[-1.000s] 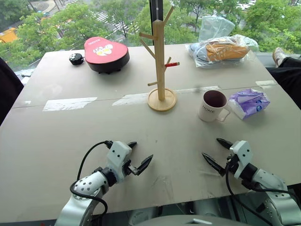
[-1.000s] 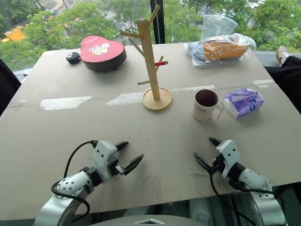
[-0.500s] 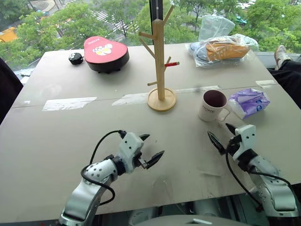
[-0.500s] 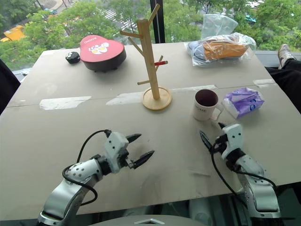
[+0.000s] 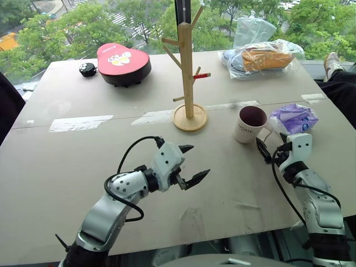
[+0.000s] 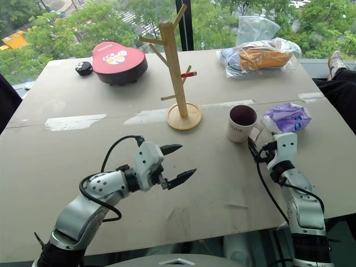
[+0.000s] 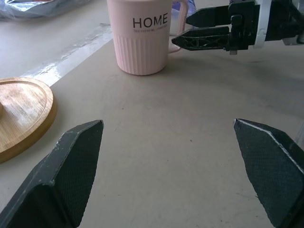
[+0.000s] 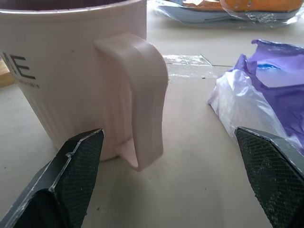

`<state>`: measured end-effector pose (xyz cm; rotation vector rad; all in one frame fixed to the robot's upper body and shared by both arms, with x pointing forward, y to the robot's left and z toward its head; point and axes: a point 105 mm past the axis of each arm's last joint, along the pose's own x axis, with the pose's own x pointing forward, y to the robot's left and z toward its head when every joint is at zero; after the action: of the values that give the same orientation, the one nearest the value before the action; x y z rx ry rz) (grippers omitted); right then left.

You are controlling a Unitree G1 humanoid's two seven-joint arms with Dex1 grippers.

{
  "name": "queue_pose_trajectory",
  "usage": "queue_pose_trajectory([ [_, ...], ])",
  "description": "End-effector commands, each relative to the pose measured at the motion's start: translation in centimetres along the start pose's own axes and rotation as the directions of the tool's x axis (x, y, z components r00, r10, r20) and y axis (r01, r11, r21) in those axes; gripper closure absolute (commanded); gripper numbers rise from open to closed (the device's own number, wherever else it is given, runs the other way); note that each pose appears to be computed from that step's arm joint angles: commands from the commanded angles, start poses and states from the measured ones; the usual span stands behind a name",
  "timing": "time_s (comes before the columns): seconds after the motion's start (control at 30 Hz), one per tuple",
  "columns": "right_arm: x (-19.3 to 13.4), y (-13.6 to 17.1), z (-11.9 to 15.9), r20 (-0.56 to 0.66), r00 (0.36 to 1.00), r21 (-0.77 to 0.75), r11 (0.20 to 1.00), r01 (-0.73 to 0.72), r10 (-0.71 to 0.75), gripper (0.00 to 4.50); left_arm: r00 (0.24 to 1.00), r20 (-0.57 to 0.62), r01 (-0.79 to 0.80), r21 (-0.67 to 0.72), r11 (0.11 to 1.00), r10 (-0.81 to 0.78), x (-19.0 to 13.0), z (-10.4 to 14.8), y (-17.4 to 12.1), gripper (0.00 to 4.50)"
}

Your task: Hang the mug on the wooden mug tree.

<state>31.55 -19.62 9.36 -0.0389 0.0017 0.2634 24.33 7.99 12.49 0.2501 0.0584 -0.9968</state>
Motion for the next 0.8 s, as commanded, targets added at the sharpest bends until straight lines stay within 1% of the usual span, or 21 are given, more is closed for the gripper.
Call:
queue_pose_trajectory([
  [0.03,0.4,0.3,1.0,0.047,0.998,-0.026,0.999,-0.041,0.042,0.56,0.999,0.041,0.020,0.035,0.999,-0.022,-0.1,1.5,-0.6,0.00],
  [0.07,0.5,0.4,1.0,0.050,0.997,-0.027,0.998,-0.052,0.053,0.85,0.999,0.042,0.020,0.035,0.999,-0.021,-0.1,1.5,-0.6,0.00],
  [0.1,0.6,0.4,1.0,0.052,0.997,-0.025,0.998,-0.058,0.059,1.37,0.999,0.043,0.018,0.034,0.999,-0.020,-0.1,1.5,-0.6,0.00],
  [0.17,0.8,0.8,1.4,0.085,0.990,-0.010,0.993,-0.115,0.115,2.34,0.999,0.046,0.013,0.034,0.999,-0.015,-0.1,1.7,-0.6,0.00],
  [0.3,1.1,0.9,1.6,0.099,0.977,-0.010,0.982,-0.189,0.189,4.27,0.999,0.051,0.001,0.039,0.999,-0.003,-0.2,2.0,-0.2,0.00],
  [0.33,1.2,0.8,1.6,0.097,0.975,-0.018,0.980,-0.198,0.199,4.44,0.999,0.049,-0.001,0.041,0.999,-0.001,-0.3,2.0,-0.2,0.00],
  [0.67,1.9,0.2,2.0,0.089,0.971,-0.052,0.975,-0.217,0.221,4.44,0.999,0.053,-0.017,0.039,0.999,0.014,-0.4,1.9,0.0,0.00],
  [0.8,2.6,1.1,3.1,0.085,0.954,-0.090,0.956,-0.280,0.288,4.44,0.998,0.063,-0.023,0.032,0.999,0.021,-0.5,1.8,0.1,0.00],
])
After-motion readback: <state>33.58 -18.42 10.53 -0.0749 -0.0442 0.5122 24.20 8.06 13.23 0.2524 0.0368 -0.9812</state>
